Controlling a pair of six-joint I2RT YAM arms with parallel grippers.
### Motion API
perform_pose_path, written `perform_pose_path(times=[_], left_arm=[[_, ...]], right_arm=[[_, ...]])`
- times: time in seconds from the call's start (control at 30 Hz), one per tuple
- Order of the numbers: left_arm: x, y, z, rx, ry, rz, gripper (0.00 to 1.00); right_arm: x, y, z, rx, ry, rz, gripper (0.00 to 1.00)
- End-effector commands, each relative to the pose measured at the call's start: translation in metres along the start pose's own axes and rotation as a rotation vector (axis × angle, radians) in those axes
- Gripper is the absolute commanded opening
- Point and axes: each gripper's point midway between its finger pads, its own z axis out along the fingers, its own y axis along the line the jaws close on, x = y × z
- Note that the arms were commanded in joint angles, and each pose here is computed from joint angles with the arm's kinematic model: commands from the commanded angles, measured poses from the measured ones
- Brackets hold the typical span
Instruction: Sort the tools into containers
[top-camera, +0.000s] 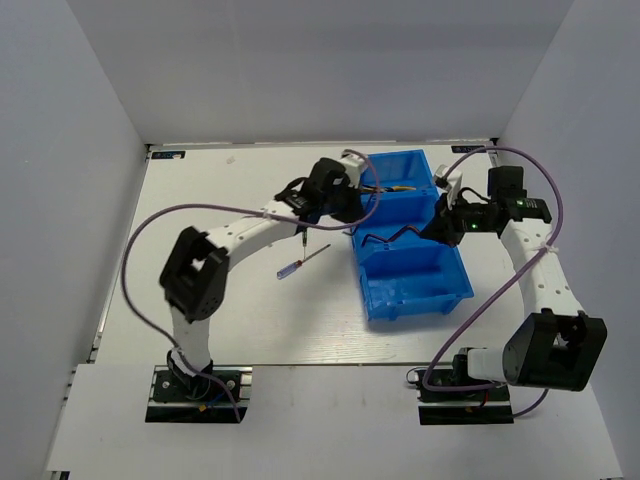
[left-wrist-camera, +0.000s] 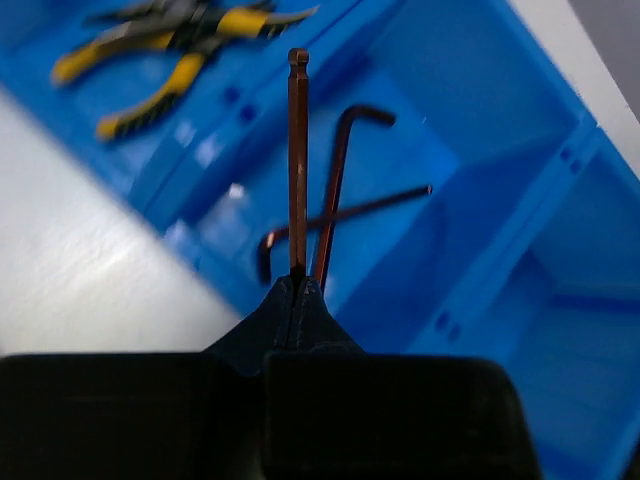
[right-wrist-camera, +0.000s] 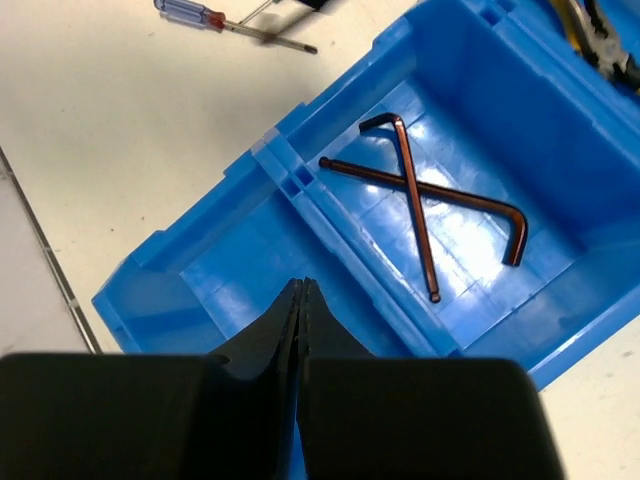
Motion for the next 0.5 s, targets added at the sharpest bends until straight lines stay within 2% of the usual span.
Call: perform_pose_path(times=[0.0,0.03,0.1,0.17,0.2,0.23,0.3,0.33,0.37,0.4,0.43,0.47], left_arm=[[-0.043,-0.040,0.023,0.212,-0.104,0.275,0.00],[-0.037,-0.042,0.039,0.219,-0.094,0.294,0.00],[-0.056,-0.054,0.046,0.269,-0.131,0.349,0.00],[-0.050,-0.061,0.065,0.301,-0.091,0.360,0.00],[-0.047,-0.061,0.071,0.312,-0.074,0.369,0.02],[-0.043,-0.059,0.077,0.309,-0.055,0.364,0.17],[-0.039,-0.065,0.080,0.321,-0.027,0.363,0.37],[-0.042,-0.058,0.083,0.276,-0.035,0.362,0.51],[-0.047,-0.057,0.078,0.259,-0.051,0.355,0.58],[-0.052,-0.056,0.073,0.241,-0.072,0.349,0.64],[-0.064,-0.051,0.058,0.186,-0.110,0.335,0.72],[-0.072,-0.050,0.048,0.160,-0.135,0.323,0.72]], right_arm=[[0.003,0.013,-0.007,-0.011,-0.016,0.042,0.00],[0.002,0.016,-0.012,0.001,-0.022,0.017,0.00],[0.013,0.018,-0.010,0.003,-0.012,0.031,0.00],[0.016,0.017,-0.014,0.034,-0.012,0.015,0.00],[0.015,0.018,-0.015,0.038,-0.015,0.009,0.11],[0.019,0.018,-0.014,0.035,-0.009,0.018,0.46],[0.020,0.017,-0.014,0.033,-0.011,0.023,0.63],[0.018,0.017,-0.013,0.028,-0.014,0.017,0.63],[0.017,0.017,-0.012,0.011,-0.021,0.018,0.63],[0.013,0.017,-0.012,0.002,-0.027,0.010,0.59],[0.008,0.017,-0.012,-0.002,-0.037,0.005,0.49],[0.001,0.019,-0.011,-0.035,-0.064,0.008,0.44]])
